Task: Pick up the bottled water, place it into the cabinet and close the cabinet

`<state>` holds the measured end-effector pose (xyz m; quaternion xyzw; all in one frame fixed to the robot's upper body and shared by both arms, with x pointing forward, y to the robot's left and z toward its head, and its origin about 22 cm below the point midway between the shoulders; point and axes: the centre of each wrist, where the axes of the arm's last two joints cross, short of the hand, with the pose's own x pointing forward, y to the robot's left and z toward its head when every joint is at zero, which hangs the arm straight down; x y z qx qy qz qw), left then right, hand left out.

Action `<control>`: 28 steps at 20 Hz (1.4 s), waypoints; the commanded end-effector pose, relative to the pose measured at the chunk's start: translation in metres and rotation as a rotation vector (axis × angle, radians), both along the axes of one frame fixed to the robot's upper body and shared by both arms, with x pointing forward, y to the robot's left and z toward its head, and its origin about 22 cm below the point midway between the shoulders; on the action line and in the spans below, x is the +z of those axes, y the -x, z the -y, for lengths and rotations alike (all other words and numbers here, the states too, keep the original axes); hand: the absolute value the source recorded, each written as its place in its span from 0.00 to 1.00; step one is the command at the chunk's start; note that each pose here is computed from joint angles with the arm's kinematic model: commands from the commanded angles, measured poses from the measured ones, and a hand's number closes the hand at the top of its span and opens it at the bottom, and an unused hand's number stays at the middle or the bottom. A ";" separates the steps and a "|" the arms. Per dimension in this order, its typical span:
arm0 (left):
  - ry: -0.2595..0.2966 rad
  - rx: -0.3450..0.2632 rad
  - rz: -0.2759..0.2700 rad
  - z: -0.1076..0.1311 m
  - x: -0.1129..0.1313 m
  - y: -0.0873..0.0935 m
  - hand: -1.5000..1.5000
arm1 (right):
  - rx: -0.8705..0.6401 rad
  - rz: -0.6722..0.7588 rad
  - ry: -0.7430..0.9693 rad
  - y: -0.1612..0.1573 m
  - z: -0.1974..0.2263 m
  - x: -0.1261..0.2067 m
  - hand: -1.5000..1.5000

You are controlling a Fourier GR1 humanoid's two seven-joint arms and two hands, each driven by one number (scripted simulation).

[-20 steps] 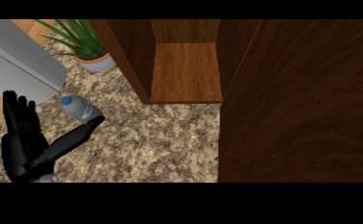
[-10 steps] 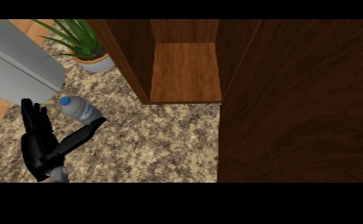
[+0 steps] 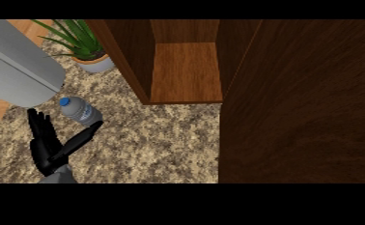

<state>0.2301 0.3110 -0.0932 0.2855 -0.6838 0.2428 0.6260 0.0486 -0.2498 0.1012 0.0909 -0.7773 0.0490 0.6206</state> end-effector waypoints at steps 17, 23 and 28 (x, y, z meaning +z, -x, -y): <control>0.181 -0.081 0.159 0.014 -0.057 -0.021 1.00 | -0.009 0.032 0.004 0.012 0.003 0.022 0.00; 0.243 -0.077 0.241 0.004 -0.053 -0.030 1.00 | 0.000 0.034 -0.017 0.024 0.000 0.022 0.00; 0.246 -0.151 0.255 0.007 -0.065 -0.015 1.00 | -0.003 0.032 -0.003 0.025 -0.001 0.033 0.00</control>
